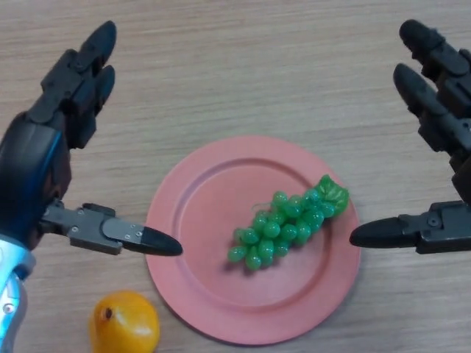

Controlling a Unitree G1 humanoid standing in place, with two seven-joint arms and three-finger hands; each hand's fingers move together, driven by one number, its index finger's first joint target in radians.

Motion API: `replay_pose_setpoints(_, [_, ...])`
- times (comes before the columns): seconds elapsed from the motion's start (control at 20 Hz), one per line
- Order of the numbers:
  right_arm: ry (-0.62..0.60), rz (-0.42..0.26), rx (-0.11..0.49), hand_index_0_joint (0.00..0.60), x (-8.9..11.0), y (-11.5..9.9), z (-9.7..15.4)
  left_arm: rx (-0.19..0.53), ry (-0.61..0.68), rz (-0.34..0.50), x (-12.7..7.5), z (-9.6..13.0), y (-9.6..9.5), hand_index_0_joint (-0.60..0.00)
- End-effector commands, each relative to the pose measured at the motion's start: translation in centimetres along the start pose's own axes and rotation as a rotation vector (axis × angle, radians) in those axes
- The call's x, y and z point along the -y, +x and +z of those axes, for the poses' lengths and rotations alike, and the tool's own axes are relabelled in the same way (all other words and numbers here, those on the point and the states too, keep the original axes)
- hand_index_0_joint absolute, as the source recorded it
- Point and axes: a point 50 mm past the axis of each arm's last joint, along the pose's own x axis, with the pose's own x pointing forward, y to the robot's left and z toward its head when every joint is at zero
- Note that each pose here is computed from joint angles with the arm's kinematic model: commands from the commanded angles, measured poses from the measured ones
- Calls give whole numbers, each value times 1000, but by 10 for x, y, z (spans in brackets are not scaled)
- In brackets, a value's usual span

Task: Pick up the green grapes and place it on the plate

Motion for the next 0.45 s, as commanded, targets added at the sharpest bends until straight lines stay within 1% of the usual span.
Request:
replay_pose_setpoints(0.05, [-34, -4, 184, 0, 5, -8, 28, 213, 105, 33, -5, 28, -5, 0])
replay_pose_setpoints(0.15, [-35, -6, 168, 0, 5, -9, 26, 175, 89, 22, -3, 23, -4, 0])
replay_pose_setpoints(0.25, [-38, -13, 162, 0, 7, -9, 27, 148, 96, 32, -2, 20, -4, 0])
replay_pose_setpoints(0.35, [-50, -27, 166, 0, 6, -10, 27, 130, 78, 23, 1, 19, -3, 0])
replay_pose_setpoints(0.45, [-49, -40, 175, 0, 4, -9, 28, 133, 61, 12, 2, 20, -2, 0])
